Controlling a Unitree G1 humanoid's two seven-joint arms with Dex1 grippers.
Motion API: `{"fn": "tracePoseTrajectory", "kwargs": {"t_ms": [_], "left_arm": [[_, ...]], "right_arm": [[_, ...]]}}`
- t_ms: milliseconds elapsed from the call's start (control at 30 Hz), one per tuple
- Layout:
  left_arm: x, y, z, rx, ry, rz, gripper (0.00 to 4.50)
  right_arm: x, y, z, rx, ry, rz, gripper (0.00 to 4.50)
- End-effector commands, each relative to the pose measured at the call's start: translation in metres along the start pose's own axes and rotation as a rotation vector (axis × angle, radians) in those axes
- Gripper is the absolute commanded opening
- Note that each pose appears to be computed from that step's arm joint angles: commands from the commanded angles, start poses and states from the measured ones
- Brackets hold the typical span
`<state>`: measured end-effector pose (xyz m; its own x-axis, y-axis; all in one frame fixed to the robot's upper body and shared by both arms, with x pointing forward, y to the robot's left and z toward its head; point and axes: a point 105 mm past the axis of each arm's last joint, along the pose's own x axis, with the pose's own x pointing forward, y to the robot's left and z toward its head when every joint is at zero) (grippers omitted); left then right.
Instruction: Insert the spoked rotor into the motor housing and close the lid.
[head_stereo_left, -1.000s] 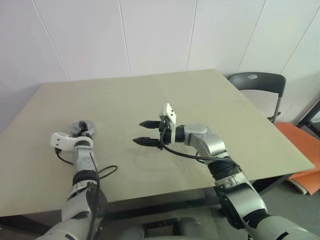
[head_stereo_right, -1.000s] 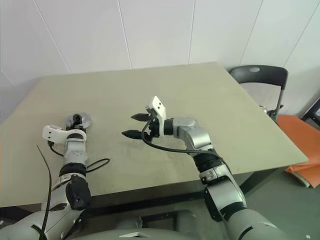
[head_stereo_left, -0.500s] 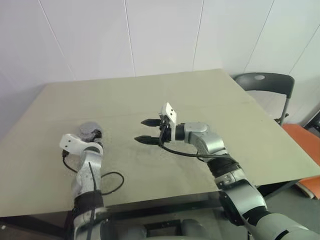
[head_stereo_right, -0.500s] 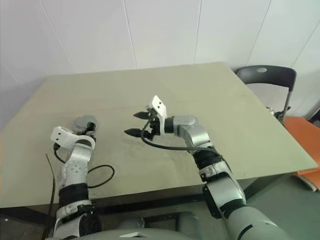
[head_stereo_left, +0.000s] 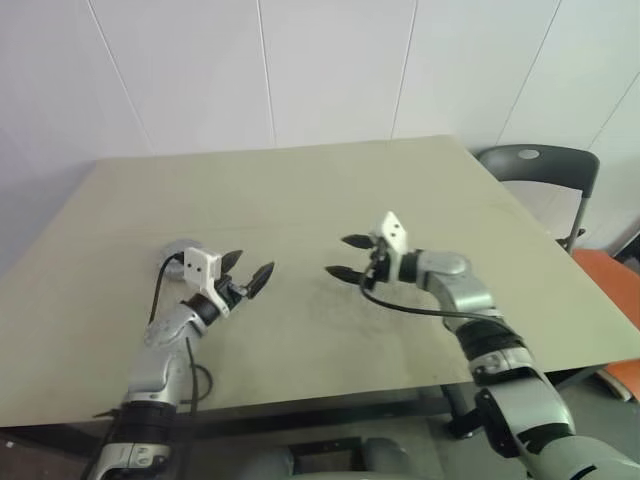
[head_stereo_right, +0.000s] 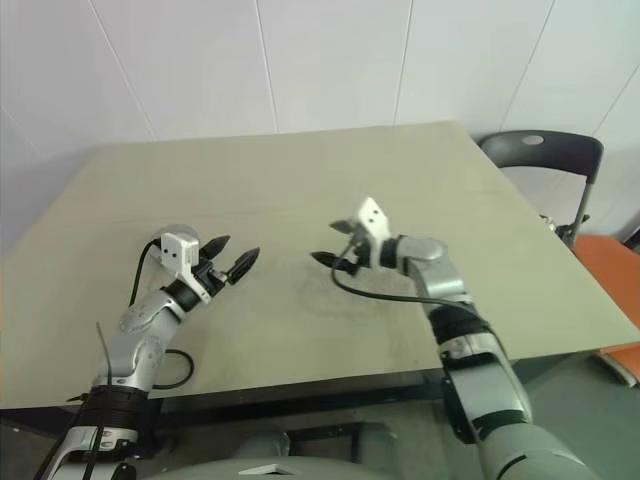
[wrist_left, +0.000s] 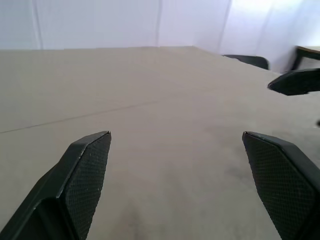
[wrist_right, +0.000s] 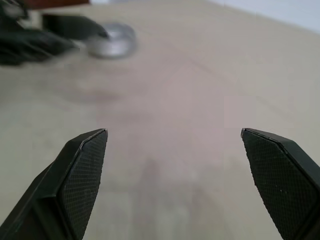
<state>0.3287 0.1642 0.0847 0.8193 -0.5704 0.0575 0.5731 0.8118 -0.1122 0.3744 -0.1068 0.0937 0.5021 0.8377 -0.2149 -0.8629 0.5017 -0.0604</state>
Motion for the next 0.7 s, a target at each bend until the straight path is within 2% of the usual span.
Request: {"fn": "tracePoseTrajectory", "kwargs": {"t_ms": [33, 133, 333, 700], "left_arm": [[0.003, 0.002, 0.024, 0.058, -0.065, -0.069, 4.49], [0.006, 0.004, 0.026, 0.099, -0.052, -0.097, 4.49], [0.012, 0.000, 0.030, 0.138, -0.049, -0.158, 4.49], [0.012, 0.004, 0.034, 0.181, -0.062, -0.146, 4.49]], "right_arm": [[-0.006, -0.011, 0.019, -0.043, -0.059, -0.055, 4.50], [-0.007, -0.024, 0.022, -0.038, -0.085, -0.136, 4.50], [0.005, -0.022, 0.040, -0.029, -0.160, -0.142, 4.50], [0.007, -0.016, 0.040, -0.022, -0.140, -0.096, 4.50]]}}
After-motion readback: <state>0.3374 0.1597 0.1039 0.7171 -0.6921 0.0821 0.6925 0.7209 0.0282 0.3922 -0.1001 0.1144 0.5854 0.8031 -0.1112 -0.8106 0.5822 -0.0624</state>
